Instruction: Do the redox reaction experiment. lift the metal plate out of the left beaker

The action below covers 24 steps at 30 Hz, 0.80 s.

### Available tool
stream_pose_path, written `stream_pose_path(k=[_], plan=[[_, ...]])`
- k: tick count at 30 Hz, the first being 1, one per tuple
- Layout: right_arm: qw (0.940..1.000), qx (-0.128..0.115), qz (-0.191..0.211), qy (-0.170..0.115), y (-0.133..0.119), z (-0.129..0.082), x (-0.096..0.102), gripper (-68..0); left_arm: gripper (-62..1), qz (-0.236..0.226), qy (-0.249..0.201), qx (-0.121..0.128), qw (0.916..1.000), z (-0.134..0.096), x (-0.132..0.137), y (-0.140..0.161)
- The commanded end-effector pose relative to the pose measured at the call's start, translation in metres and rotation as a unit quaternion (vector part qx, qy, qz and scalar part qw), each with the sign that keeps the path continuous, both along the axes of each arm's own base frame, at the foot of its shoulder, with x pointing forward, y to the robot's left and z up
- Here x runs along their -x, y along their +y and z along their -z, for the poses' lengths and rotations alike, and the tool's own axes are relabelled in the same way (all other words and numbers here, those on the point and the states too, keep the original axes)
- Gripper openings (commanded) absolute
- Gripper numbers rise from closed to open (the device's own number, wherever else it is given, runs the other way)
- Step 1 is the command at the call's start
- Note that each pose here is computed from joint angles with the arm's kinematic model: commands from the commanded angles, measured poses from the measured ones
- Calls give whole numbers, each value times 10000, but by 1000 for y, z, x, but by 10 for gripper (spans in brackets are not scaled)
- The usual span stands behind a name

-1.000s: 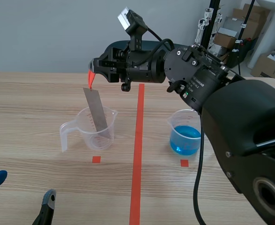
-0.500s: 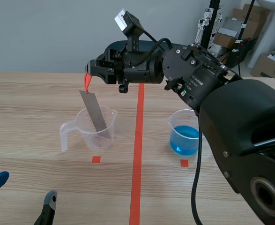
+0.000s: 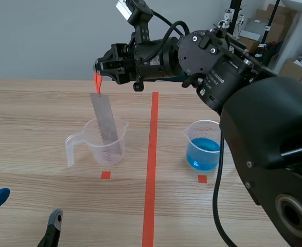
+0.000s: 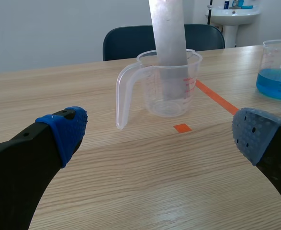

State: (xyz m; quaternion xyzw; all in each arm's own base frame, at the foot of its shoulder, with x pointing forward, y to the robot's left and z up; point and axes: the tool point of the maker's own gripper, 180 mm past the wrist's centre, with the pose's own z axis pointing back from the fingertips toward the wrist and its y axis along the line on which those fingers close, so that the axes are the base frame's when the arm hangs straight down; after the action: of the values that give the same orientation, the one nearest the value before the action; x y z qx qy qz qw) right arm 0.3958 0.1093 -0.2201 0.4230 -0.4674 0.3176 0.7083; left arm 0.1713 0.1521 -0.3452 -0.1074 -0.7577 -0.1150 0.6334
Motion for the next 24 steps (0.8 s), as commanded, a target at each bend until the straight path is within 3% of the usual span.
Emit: stream_pose_path(k=[1, 4, 13, 24], plan=[[9995, -30, -39, -324, 1, -18, -6, -671, 14, 13, -189, 43, 9998, -8, -3, -1], [9988, 156, 1, -456, -1, -14, -8, -671, 14, 13, -189, 43, 9998, -8, -3, -1], [9978, 267, 12, -600, 0, -14, -10, -671, 14, 13, -189, 43, 9998, -8, -3, -1], [9918, 324, -314, -1196, 18, -45, 5, -671, 14, 13, -189, 43, 9998, -8, -3, -1]])
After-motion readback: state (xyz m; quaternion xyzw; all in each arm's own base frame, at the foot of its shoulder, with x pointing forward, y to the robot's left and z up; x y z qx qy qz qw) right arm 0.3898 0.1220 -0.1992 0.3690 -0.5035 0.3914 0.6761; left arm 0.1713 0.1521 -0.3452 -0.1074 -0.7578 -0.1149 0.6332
